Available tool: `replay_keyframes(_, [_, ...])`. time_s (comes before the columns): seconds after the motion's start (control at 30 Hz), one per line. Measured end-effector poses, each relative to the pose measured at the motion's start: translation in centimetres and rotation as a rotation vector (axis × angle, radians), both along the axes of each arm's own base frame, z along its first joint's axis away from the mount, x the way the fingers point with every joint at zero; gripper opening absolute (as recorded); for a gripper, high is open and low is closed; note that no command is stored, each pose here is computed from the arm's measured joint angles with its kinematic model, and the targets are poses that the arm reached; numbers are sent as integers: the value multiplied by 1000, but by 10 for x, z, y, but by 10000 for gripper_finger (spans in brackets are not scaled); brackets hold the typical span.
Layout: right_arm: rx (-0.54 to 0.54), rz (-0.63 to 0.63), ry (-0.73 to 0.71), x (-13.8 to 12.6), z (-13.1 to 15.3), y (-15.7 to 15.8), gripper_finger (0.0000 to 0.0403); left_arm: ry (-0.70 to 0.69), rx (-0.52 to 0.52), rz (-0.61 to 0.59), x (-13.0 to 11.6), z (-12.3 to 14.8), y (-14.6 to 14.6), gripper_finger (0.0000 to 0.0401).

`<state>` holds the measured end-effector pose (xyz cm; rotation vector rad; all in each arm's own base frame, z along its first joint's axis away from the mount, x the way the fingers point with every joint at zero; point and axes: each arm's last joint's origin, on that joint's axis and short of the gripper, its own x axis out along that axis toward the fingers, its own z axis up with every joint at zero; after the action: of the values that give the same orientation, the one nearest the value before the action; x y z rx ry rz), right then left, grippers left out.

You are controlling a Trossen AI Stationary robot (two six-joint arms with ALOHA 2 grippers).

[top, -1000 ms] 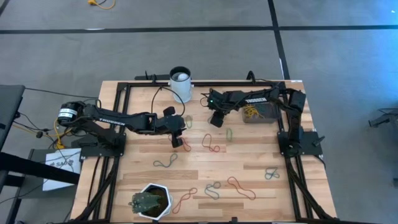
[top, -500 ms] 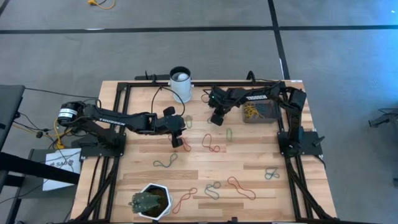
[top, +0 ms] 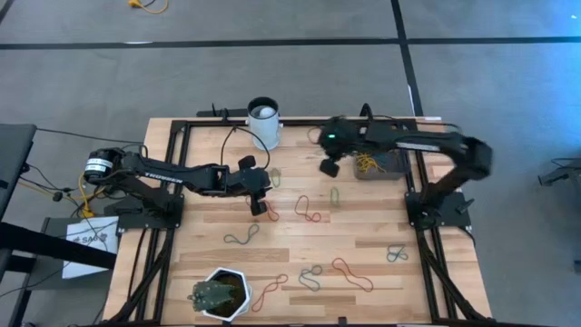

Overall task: Pick and place items into bin
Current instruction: Put the blue rubber band into the bin

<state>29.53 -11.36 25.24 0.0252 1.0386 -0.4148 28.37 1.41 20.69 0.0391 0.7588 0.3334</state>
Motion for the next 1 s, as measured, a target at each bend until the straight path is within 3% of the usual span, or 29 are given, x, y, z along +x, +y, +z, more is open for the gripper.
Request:
replay_keyframes(0.13, [-107,-96,23,-42,42,18,1,0,-1,-1,0,0,0,83])
replay_keyframes(0.27, [-135,-262,20,-88,69,32,0,0,-2,-1,0,0,0,83])
replay_keyframes(0.5, [-167,-540,75,-144,83,46,0,0,-2,-1,0,0,0,83])
replay_keyframes(0.7, [-146,-599,119,-153,57,45,0,-1,-2,-2,0,0,0,83])
replay_keyframes(1.0, [-24,-699,250,-157,-24,34,0,-1,-4,-4,0,0,0,83])
